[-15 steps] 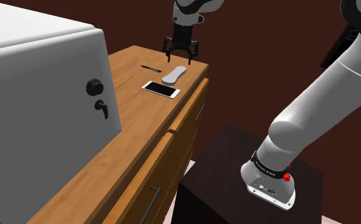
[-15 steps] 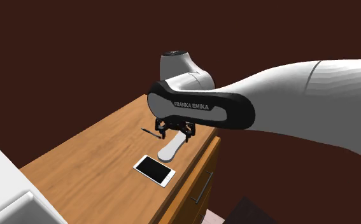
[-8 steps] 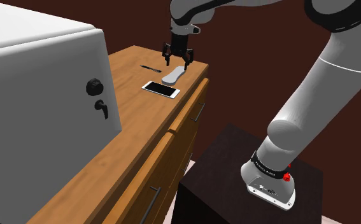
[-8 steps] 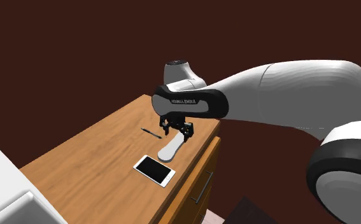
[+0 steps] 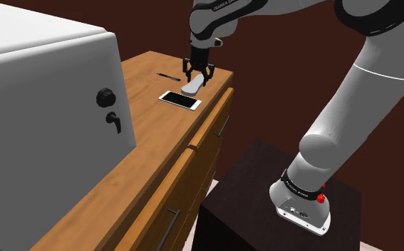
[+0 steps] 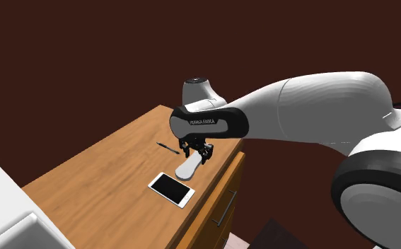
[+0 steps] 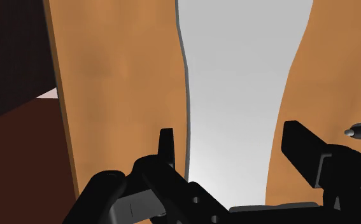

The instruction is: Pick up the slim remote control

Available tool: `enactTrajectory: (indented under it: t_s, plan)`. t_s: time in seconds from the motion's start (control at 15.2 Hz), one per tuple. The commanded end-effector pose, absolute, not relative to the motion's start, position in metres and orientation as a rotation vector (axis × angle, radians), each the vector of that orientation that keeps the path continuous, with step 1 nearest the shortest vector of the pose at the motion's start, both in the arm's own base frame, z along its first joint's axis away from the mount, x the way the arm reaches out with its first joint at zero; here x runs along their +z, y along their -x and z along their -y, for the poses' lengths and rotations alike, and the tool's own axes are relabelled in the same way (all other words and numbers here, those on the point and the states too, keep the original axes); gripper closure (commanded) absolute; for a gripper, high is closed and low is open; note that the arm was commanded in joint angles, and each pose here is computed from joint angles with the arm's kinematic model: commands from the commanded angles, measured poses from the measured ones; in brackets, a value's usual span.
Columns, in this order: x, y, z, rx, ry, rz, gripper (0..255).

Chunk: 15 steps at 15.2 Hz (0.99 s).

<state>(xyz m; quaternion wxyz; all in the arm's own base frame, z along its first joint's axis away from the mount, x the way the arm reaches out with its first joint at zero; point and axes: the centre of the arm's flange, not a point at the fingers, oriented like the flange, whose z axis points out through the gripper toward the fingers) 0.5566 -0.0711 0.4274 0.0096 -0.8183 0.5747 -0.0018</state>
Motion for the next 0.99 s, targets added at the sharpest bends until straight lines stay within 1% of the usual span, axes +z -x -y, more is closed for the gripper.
enactTrajectory:
  t_s: [0.0, 0.53, 0.92]
  plan:
    - [0.426, -0.556, 0.071, -0.005, 2.555, -1.795, 255]
    - [0.426, -0.557, 0.071, -0.005, 2.555, -1.795, 255]
    - [0.457, -0.557, 0.071, -0.005, 2.555, -1.795, 255]
